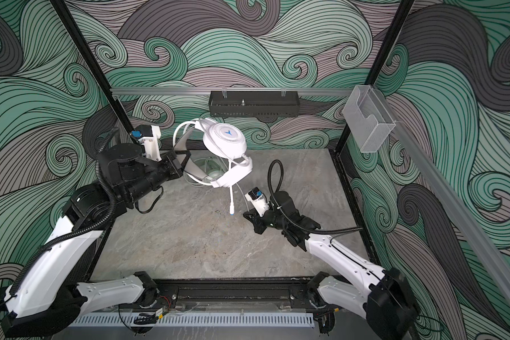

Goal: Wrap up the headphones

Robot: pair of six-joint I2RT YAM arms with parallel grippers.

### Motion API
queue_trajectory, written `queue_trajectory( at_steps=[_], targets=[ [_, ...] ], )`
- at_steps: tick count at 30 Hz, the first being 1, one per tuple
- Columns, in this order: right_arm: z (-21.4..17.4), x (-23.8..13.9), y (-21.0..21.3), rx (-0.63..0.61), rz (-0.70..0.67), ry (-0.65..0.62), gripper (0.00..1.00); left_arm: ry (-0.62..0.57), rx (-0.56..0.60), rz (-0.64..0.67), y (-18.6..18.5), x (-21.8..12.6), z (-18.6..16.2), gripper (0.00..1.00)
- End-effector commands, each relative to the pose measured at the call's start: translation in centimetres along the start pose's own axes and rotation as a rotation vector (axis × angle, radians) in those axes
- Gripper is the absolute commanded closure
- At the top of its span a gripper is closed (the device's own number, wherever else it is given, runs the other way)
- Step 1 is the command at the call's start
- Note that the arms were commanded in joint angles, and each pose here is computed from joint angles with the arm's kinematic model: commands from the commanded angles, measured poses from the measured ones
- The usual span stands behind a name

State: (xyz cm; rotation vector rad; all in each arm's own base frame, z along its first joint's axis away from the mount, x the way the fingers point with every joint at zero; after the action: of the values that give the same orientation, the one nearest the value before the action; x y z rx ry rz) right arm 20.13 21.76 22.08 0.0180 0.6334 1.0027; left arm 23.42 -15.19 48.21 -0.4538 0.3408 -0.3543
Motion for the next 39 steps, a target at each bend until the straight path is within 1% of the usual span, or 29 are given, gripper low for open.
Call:
queue_trajectory(
  at_steps=[1, 7, 8, 12, 17, 21, 28, 34, 39],
  targets=[
    [-2.1, -1.0, 0.5, -0.039, -0.067, 0.091, 1.00, -0.133, -0.108, 0.008, -0.4, 0.0, 2.7, 1.00],
    [-2.1, -2.4, 3.0, -0.135, -0.052, 0.109, 1.00, -0.148, -0.103, 0.083, 0.7, 1.2, 2.8, 1.00],
    [-2.5, -2.5, 3.3, -0.153, -0.055, 0.138, 1.00, -0.152, -0.100, 0.094, 1.0, 1.4, 2.8, 1.00],
    [-3.1, -2.5, 4.8, -0.243, -0.042, 0.181, 1.00, -0.165, -0.080, 0.138, 1.8, 1.8, 2.9, 1.00],
    [-2.8, -3.2, 6.6, -0.324, -0.026, 0.194, 1.00, -0.170, -0.061, 0.197, 2.8, 2.5, 2.4, 1.00],
    [-1.6, -4.0, 8.3, -0.395, -0.020, 0.184, 1.00, -0.163, -0.028, 0.247, 3.5, 3.3, 1.9, 1.00],
    [0.7, -5.7, 10.7, -0.522, -0.027, 0.165, 1.00, -0.149, 0.082, 0.364, 5.2, 4.6, 0.6, 1.00],
    [3.0, -7.2, 11.6, -0.579, -0.057, 0.137, 1.00, -0.122, 0.188, 0.452, 6.5, 5.4, -0.6, 1.00],
    [4.7, -8.4, 11.8, -0.616, -0.088, 0.111, 1.00, -0.103, 0.230, 0.485, 7.2, 5.6, -1.4, 1.00]
  ],
)
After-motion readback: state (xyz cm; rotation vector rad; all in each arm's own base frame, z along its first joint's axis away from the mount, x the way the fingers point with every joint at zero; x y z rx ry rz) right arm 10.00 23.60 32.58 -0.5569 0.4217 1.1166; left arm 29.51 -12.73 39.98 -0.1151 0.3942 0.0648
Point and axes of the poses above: each gripper's point midway between its finger pads, its own x axis out along the fingers, its own y axis along the line the jaws close on, z = x × y, the point moved 6 cm from there along -x, back along the fingers, and after that the axes turned 6 degrees about x, right-handed, at the moved point
